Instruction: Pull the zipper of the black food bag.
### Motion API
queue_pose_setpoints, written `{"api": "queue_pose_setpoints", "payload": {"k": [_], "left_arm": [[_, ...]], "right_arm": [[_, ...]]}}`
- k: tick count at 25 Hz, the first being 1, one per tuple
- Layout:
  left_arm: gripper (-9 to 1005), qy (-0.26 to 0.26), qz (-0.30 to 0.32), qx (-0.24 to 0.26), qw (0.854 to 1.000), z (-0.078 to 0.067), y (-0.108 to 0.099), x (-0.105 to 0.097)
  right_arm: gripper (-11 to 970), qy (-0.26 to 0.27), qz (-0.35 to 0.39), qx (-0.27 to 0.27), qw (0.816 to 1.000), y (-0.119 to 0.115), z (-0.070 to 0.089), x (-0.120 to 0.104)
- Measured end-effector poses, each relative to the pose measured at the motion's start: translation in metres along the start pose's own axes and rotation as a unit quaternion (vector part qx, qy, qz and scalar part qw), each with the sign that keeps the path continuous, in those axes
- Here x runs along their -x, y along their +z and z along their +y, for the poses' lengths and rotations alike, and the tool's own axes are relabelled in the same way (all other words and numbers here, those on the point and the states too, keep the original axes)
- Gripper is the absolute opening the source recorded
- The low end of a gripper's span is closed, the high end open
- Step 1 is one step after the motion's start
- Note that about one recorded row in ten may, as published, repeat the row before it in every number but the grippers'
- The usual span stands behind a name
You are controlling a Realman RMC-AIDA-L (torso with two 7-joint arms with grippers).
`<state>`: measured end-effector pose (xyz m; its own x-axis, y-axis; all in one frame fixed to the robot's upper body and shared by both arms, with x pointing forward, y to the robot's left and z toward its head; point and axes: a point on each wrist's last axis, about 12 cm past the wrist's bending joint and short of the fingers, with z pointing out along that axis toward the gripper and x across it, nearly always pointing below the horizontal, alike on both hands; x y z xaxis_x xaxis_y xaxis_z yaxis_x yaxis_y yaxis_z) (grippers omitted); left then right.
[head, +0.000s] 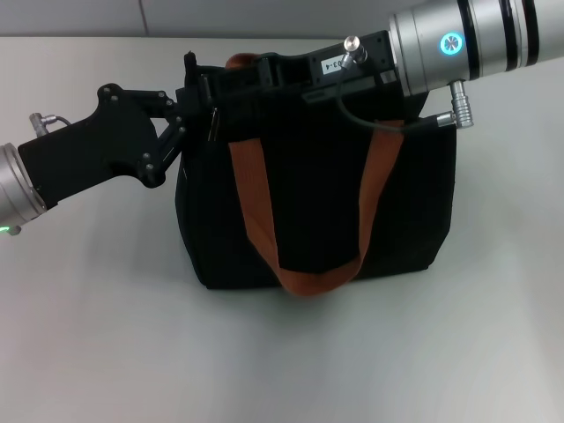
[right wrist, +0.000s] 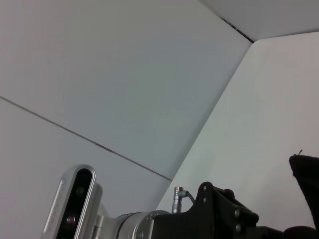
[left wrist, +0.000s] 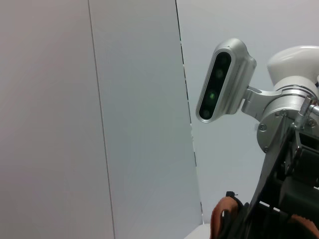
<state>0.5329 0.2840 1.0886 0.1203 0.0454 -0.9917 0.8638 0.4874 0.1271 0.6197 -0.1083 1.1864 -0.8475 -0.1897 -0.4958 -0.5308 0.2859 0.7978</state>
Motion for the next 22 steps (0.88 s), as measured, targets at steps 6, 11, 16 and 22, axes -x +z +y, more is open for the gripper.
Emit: {"api": "queue_pose_setpoints", "payload": {"k": [6, 11, 16, 22], "left_arm": [[26, -0.003, -0.002, -0.001, 1.0, 0.0, 0.0026, 0.0005], [26, -0.009, -0.001, -0.002, 1.0, 0.0006, 0.0032, 0.0007], [26, -0.012, 0.001, -0.001, 1.0, 0.0014, 0.0044, 0.0008], [26, -0.013, 0.001, -0.005, 1.0, 0.0031, 0.0048, 0.0034]], "right_arm": [[813, -0.004, -0.001, 0.001, 1.0, -0.0001, 0.0002, 0.0004], [813, -0.005, -0.002, 0.0, 1.0, 0.0002, 0.0002, 0.0006], [813, -0.006, -0.003, 0.0, 1.0, 0.0004, 0.0001, 0.0006], [813, -0.007, -0.002, 0.001, 1.0, 0.001, 0.0005, 0.0005]]}}
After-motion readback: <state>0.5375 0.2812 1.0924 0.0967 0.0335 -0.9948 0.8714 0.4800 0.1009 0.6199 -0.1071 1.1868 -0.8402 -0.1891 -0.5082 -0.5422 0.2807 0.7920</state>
